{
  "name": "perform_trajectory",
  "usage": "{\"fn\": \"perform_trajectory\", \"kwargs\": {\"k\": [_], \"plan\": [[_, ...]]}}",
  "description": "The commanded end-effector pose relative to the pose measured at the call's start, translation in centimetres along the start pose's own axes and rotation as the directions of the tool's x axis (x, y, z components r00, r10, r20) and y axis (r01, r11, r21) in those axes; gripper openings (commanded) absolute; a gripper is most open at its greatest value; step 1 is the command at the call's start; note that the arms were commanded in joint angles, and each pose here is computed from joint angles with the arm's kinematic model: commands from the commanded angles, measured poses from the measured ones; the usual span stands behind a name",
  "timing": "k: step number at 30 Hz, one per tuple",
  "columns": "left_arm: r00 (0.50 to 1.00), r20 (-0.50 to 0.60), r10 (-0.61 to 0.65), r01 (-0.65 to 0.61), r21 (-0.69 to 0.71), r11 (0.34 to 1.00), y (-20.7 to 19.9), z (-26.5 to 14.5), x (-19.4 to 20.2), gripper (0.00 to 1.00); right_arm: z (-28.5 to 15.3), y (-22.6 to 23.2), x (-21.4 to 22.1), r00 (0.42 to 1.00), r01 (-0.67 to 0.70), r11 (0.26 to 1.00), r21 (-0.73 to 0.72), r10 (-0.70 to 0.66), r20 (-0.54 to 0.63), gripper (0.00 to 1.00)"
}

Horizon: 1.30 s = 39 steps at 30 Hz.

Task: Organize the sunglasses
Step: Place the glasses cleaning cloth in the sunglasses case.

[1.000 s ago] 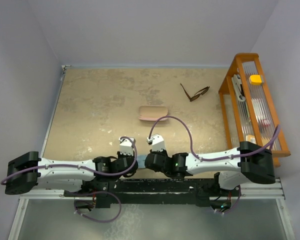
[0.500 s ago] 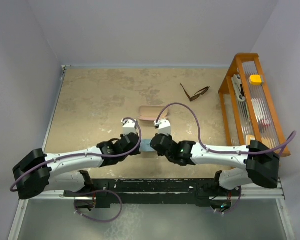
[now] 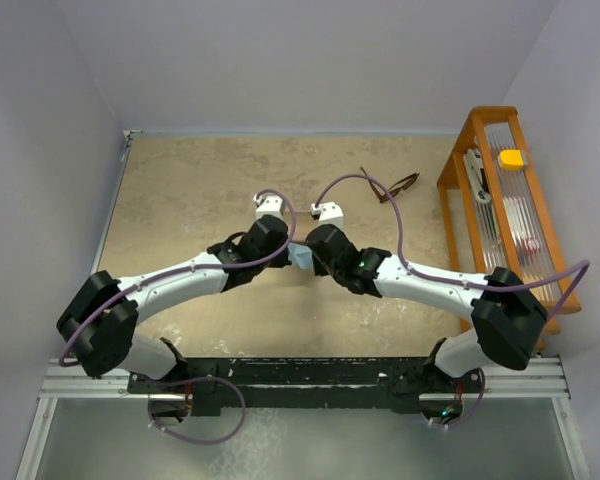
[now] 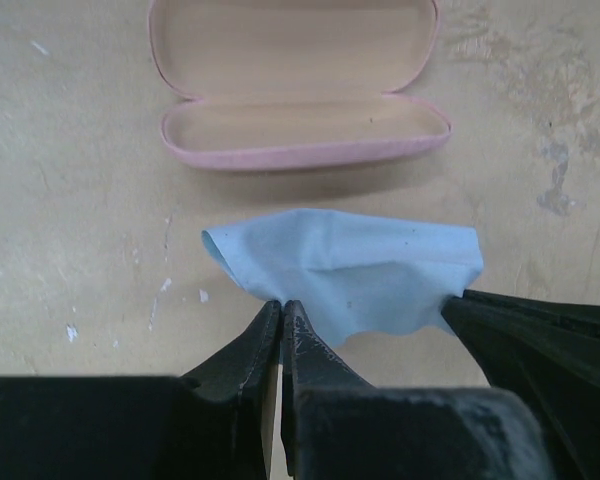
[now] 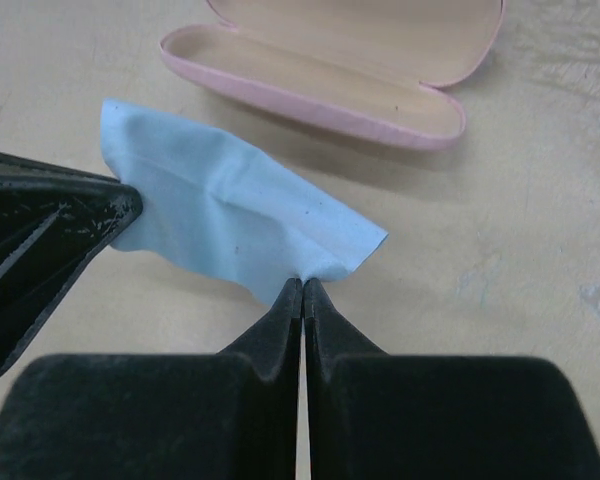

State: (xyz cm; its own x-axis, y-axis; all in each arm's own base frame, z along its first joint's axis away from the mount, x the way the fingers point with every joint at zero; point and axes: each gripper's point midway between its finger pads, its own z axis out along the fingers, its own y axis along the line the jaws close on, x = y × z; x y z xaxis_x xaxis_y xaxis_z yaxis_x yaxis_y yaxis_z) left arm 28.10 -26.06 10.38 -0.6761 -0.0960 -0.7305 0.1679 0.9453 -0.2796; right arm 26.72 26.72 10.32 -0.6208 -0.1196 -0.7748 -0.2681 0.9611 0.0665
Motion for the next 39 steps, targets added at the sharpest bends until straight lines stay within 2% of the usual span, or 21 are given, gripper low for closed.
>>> {"fn": "perform_trajectory", "kwargs": {"k": [1, 5, 18, 39], "plan": [[0.999, 0.051, -0.006, 0.004, 0.039, 0.999, -0.4, 0.7, -4.3, 0.00, 0.7, 1.1, -3.9, 0.998, -0.005, 0.999, -0.044, 0.008, 0.056, 0.00], [0.997, 0.073, -0.038, 0.036, 0.035, 0.999, 0.2, 1.8, -5.9, 0.00, 1.9, 0.6, -5.2, 0.998, -0.007, 0.999, -0.037, 0.009, 0.056, 0.00], [0.994, 0.107, -0.029, 0.024, 0.044, 0.999, -0.7, 4.6, -10.0, 0.00, 4.8, -1.2, -8.6, 0.997, -0.038, 0.999, -0.031, 0.040, 0.072, 0.00], [0.998, 0.047, -0.052, 0.051, 0.013, 0.999, 2.1, 8.4, -9.8, 0.00, 8.4, -2.6, -7.4, 0.998, -0.062, 0.998, -0.030, 0.062, 0.008, 0.00]]}}
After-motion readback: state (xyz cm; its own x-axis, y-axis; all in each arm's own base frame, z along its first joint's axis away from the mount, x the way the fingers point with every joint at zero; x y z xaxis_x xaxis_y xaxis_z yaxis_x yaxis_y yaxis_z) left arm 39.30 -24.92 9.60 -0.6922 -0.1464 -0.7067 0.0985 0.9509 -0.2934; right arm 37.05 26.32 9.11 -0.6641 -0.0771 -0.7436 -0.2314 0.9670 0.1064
